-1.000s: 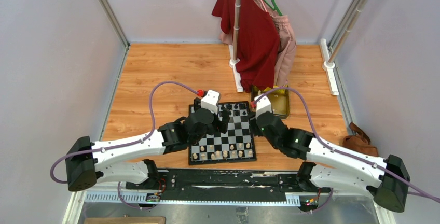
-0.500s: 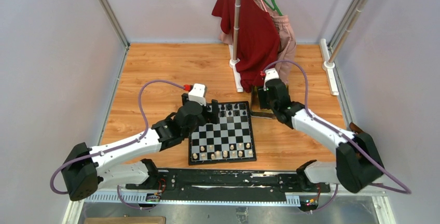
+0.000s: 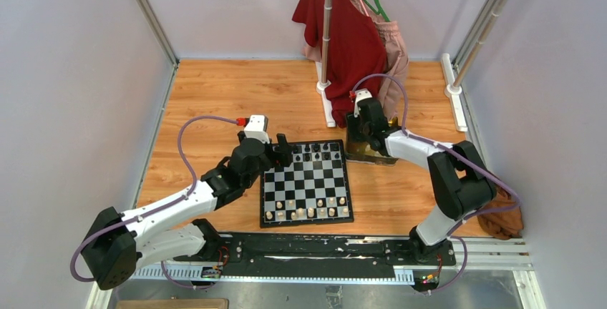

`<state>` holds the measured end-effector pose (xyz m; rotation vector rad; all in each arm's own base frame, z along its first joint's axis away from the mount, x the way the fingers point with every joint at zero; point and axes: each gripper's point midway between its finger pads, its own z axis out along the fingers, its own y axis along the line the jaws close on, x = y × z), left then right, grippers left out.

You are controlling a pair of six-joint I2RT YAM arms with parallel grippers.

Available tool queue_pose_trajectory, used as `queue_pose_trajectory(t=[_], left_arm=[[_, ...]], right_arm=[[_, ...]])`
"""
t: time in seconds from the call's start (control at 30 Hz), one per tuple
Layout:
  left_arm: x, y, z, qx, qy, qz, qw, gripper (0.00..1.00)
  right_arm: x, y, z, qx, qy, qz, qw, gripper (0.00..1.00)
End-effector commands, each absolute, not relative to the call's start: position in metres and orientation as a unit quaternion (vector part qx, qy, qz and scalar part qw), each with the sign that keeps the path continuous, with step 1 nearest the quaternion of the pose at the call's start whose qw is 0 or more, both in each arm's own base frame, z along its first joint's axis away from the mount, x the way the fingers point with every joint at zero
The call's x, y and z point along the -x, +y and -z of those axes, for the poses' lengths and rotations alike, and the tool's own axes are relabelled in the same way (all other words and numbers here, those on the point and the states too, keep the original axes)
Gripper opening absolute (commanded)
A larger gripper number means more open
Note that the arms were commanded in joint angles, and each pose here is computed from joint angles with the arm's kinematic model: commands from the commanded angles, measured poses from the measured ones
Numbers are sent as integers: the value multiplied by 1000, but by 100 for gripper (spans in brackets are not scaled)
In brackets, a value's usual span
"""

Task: Set up the chess pieces on the board
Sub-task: Pick up the chess piece from the storage box.

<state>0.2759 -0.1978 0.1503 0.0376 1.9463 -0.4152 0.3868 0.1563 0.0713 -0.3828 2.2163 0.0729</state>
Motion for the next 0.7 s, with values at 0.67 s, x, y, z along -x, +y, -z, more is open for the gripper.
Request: queue_pose_trajectory(t=[0.67], left_arm=[[-276, -197, -160, 0, 801, 203, 563, 94]], right_arm=[[-437, 151, -62, 140, 889, -43, 434, 41]])
